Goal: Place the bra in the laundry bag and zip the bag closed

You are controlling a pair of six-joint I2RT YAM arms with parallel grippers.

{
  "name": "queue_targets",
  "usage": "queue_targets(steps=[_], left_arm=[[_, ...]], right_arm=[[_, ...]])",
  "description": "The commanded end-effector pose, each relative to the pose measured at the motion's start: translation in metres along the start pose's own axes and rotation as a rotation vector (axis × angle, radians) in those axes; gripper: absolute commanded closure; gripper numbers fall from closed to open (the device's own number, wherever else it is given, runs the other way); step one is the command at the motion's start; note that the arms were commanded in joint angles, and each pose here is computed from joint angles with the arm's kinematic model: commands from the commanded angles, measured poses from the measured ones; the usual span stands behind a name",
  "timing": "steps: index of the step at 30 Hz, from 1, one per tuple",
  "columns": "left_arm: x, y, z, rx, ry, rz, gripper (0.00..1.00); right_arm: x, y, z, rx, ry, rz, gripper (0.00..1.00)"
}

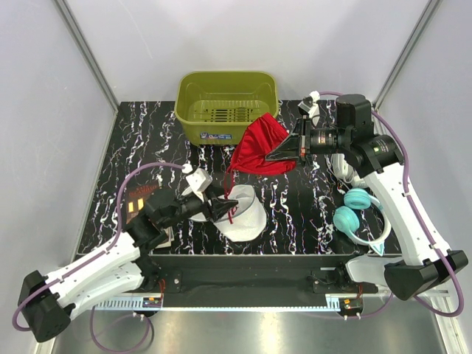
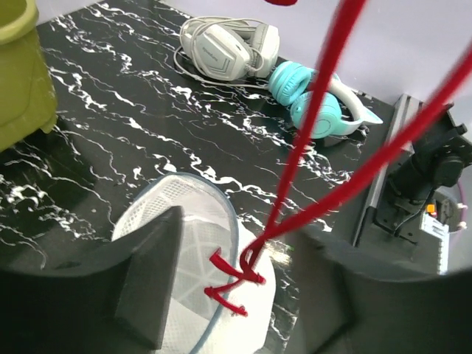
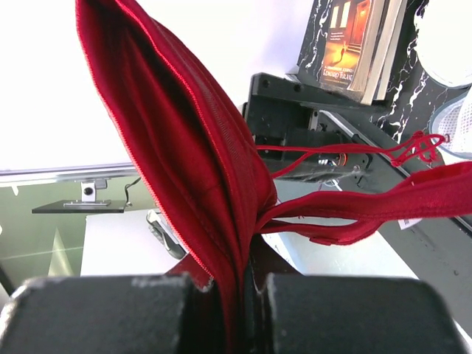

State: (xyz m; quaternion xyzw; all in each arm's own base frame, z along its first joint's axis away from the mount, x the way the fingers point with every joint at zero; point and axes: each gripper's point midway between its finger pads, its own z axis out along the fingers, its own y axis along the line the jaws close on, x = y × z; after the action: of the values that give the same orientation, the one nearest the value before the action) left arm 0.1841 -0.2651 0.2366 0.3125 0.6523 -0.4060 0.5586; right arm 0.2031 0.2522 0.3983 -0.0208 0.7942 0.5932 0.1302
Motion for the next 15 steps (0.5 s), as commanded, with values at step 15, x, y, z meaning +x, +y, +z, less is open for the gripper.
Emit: queue_targets(steps=[15], left_arm=[[-0.091, -0.069, -0.051, 0.165, 0.058, -0.217, 1.00]], right_arm=[[-0.015, -0.049, 0.001, 0.193, -0.075, -0.158, 1.00]])
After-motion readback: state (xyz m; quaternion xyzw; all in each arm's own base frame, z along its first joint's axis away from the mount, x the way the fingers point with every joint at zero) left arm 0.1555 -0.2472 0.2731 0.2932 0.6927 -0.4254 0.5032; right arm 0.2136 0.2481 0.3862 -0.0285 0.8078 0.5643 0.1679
